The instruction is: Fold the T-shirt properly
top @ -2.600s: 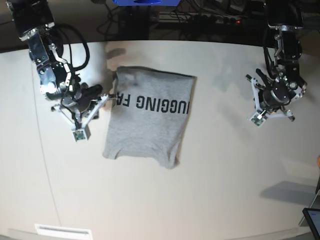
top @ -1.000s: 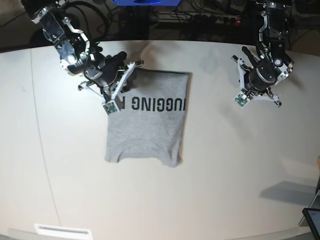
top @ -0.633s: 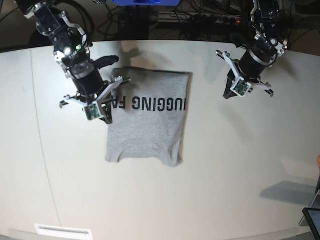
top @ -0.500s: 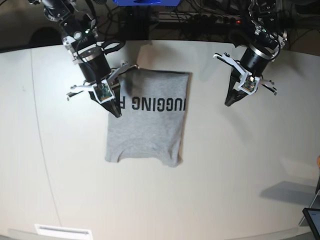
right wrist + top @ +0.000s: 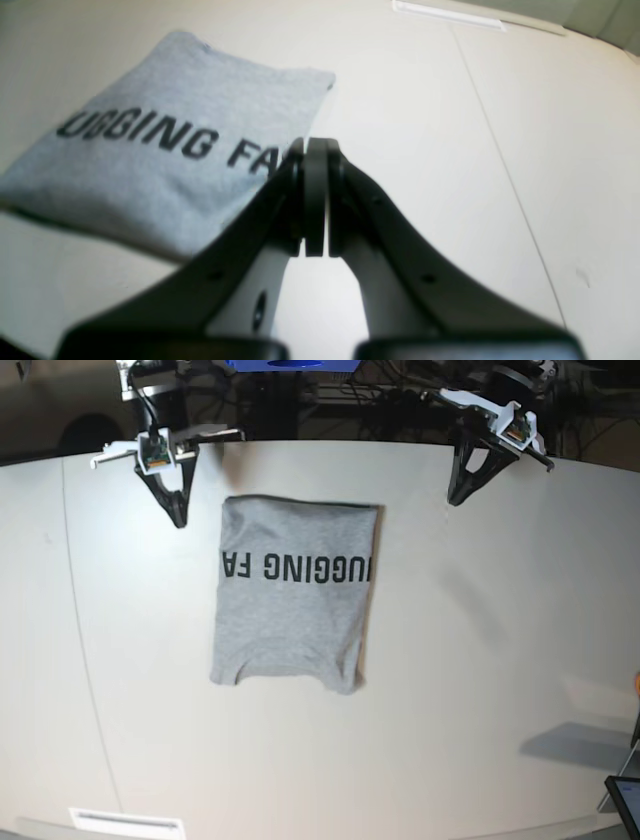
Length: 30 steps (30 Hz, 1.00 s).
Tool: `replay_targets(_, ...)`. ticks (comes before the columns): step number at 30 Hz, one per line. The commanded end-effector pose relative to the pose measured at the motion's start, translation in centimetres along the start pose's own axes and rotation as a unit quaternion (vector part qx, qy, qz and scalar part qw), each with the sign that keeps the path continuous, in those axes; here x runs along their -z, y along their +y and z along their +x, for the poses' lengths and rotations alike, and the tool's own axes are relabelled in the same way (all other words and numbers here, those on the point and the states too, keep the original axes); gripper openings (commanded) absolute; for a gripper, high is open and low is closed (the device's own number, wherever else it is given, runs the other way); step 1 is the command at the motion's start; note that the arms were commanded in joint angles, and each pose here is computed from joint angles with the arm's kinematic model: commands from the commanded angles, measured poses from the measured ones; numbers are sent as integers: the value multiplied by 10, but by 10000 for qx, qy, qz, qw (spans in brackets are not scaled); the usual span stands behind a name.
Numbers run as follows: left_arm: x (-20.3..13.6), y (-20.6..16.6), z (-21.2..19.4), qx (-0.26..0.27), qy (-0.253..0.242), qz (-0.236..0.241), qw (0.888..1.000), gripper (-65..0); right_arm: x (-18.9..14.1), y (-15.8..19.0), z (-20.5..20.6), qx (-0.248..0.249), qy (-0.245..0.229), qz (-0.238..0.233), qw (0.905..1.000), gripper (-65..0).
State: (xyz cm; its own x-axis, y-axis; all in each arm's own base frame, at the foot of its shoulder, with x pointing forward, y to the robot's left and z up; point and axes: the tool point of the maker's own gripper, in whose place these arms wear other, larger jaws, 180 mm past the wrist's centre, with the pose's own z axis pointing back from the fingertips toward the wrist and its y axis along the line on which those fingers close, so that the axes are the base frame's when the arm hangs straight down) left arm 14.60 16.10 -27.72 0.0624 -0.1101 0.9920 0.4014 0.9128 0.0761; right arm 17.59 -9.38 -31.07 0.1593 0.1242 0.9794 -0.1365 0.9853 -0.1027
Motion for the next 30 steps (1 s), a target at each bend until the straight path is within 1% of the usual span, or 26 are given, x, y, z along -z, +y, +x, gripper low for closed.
replay_targets(1,-7,0,11,-79,-251,40,9996,-647,-7,-4,9,-49,-180,-51,9998,-649)
replay_targets(5,-22,-8,-7,-391,-102,20,9992,-647,-27,-5,-7,-66,163,-67,9998,-649)
replay_targets(9,-35,-18,-25,-734,11,25,9973,-648,-42,-17,-20,-184,462,-205,9986,-649)
replay_targets(13,-48,-32,-46,-1087,232,-124,9937,-648,-59,-23,-30,-250,758,-261,9965,-649)
replay_targets(17,-69,-37,-70,-1404,480,-51,9889,-648,-83,-20,-45,-229,1179,-207,9925,-649)
replay_targets(20,-83,-39,-78,-1581,537,14,9860,-648,-99,-18,-65,-219,1752,-189,9841,-649)
replay_targets(23,-96,-48,-91,-1777,755,12,9812,-648,-117,-14,-93,-196,2404,-144,9704,-649)
replay_targets(26,-111,-55,-113,-1987,1114,4,9737,-648,-132,-9,-117,-106,2925,-218,9560,-649)
replay_targets(30,-133,-75,-144,-2364,1614,16,9582,-648,-147,-8,-153,-176,3420,-217,9393,-649)
